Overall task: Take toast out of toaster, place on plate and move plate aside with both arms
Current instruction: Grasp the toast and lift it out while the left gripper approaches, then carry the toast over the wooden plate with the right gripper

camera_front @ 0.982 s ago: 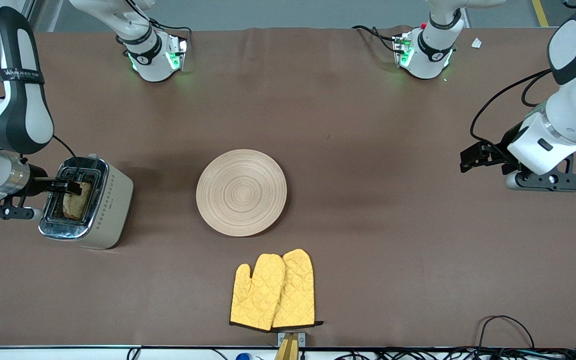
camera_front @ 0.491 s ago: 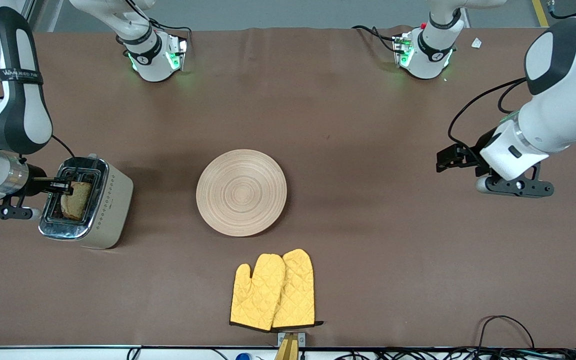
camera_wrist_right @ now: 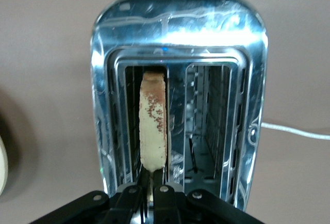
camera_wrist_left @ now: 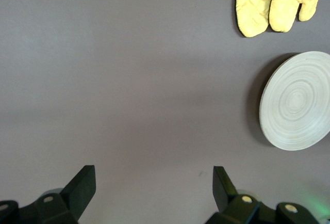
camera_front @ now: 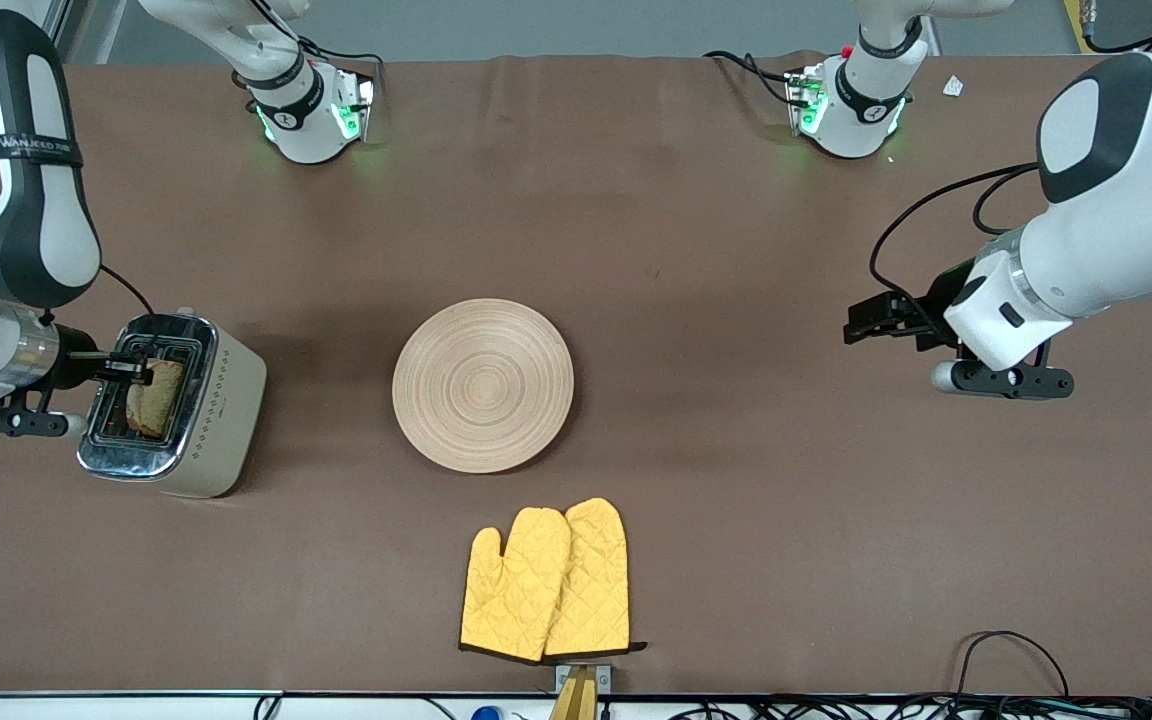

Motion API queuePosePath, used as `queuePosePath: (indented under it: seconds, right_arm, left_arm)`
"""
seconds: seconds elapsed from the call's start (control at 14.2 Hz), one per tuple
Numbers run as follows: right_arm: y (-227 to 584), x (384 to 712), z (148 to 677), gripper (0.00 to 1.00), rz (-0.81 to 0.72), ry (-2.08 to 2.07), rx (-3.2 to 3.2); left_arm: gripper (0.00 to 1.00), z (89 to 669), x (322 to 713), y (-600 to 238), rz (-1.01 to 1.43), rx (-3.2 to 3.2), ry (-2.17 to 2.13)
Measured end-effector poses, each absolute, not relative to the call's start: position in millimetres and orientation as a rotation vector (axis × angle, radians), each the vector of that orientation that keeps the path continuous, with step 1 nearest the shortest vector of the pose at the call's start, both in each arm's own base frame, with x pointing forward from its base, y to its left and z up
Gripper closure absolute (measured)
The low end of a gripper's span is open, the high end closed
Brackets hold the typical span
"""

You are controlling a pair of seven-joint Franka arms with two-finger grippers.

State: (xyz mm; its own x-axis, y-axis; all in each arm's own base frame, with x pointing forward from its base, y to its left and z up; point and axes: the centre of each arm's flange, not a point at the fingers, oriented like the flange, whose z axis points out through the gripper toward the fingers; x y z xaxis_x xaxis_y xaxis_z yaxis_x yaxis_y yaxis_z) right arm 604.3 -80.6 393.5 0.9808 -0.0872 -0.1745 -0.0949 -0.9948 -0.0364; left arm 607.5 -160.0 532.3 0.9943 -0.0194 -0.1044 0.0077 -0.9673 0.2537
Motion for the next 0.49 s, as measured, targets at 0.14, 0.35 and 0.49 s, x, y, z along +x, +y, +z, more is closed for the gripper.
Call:
queuePosePath:
  seconds: [0.14,0.35,0.49]
  right_arm:
    - [-73.3,605.3,416.6,0.94,0.311,0.12,-3.072]
    - [-60.7,608.8,466.5,0.94,0.317,0.084,-3.069]
    - [-39.6,610.3,497.0,0.94,0.315,0.089,-3.075]
  left_arm:
    - [0.0,527.0,608.3,-165.1,-0.189,2.828,0.033]
    - [0.0,514.8,609.4,-168.9,-0.246,2.745,0.074]
    - [0.0,507.6,610.2,-171.0,-0.274,2.709,0.088]
